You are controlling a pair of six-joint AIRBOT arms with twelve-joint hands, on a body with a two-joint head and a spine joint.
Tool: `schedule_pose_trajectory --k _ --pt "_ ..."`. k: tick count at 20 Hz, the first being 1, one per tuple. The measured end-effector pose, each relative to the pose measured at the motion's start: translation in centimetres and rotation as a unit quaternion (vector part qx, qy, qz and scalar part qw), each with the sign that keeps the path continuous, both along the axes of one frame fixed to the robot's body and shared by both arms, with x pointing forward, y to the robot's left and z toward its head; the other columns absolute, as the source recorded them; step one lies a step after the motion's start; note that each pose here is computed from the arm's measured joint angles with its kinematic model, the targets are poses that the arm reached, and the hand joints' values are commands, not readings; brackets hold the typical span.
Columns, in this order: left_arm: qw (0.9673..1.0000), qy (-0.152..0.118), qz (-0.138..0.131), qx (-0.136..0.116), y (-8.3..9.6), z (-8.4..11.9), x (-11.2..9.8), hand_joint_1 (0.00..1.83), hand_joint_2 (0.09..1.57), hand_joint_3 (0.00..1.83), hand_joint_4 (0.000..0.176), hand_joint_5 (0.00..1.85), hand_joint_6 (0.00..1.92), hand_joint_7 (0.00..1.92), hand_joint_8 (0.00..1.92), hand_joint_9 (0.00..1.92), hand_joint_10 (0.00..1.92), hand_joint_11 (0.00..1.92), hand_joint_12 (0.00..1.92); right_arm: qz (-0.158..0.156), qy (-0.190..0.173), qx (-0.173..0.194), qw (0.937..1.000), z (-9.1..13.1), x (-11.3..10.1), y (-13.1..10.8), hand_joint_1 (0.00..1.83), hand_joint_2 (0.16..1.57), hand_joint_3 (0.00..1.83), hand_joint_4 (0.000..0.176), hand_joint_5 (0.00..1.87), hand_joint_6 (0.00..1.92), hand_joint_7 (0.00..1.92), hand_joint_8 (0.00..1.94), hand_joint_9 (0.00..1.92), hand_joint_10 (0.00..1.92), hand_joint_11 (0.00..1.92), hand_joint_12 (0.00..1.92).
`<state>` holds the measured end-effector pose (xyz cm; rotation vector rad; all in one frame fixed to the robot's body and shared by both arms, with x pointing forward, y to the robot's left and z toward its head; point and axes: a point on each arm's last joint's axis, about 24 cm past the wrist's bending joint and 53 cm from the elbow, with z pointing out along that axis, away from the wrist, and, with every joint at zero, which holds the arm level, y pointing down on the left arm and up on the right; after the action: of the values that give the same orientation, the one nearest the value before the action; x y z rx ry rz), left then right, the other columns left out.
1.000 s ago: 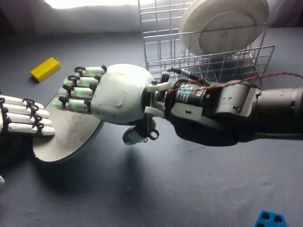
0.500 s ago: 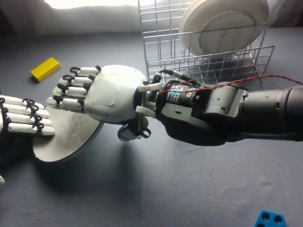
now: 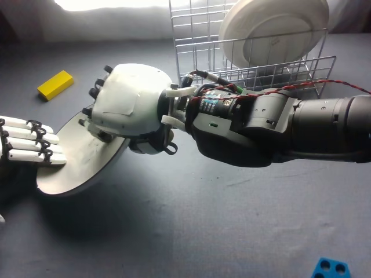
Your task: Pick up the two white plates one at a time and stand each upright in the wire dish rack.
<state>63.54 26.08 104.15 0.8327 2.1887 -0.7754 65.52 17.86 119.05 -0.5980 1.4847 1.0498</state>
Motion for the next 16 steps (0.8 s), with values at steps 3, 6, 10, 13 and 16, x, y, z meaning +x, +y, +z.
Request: schedule_pose_trajectory --k 3,6,10,13,16 --pt "1.0 -0.001 0.004 -0.002 0.0 0.1 0.2 0.0 1.08 0.0 0.0 0.0 0.0 0.0 0.0 0.0 0.0 0.0 0.0 -0.002 0.022 0.009 0.9997 -0.1 -0.1 0.1 1.4 1.04 0.0 0.0 0.95 0.93 1.17 0.6 1.21 0.75 1.11 0.57" --pt "1.0 -0.003 0.008 -0.002 0.1 0.1 0.3 0.0 1.08 0.0 0.0 0.0 0.0 0.0 0.0 0.0 0.0 0.0 0.0 0.001 0.025 0.013 0.9996 -0.1 -0.4 0.3 1.4 1.03 0.0 0.0 1.03 0.81 1.19 0.59 1.21 0.73 1.09 0.56" --pt "0.9999 -0.013 0.004 -0.009 -0.5 1.0 0.9 0.0 1.08 0.0 0.0 0.0 0.0 0.0 0.0 0.0 0.0 0.0 0.0 -0.001 0.033 0.017 0.9993 0.0 -0.3 -0.2 1.4 1.02 0.0 0.0 1.05 0.8 1.18 0.56 1.21 0.74 1.1 0.56" --pt "0.9994 -0.024 0.006 -0.026 -1.2 2.5 1.7 0.0 1.08 0.0 0.0 0.02 0.01 0.0 0.0 0.0 0.0 0.0 0.0 -0.007 0.041 0.022 0.9989 0.2 0.0 -1.3 1.4 1.02 0.0 0.0 1.08 0.78 1.19 0.53 1.2 0.74 1.09 0.55" --pt "0.9982 -0.037 0.012 -0.045 -1.8 4.2 2.5 0.0 1.08 0.0 0.0 0.0 0.0 0.0 0.0 0.0 0.0 0.0 0.0 -0.01 0.051 0.024 0.9984 0.6 0.2 -2.2 1.4 1.02 0.0 0.0 1.07 0.8 1.19 0.53 1.2 0.73 1.09 0.56"
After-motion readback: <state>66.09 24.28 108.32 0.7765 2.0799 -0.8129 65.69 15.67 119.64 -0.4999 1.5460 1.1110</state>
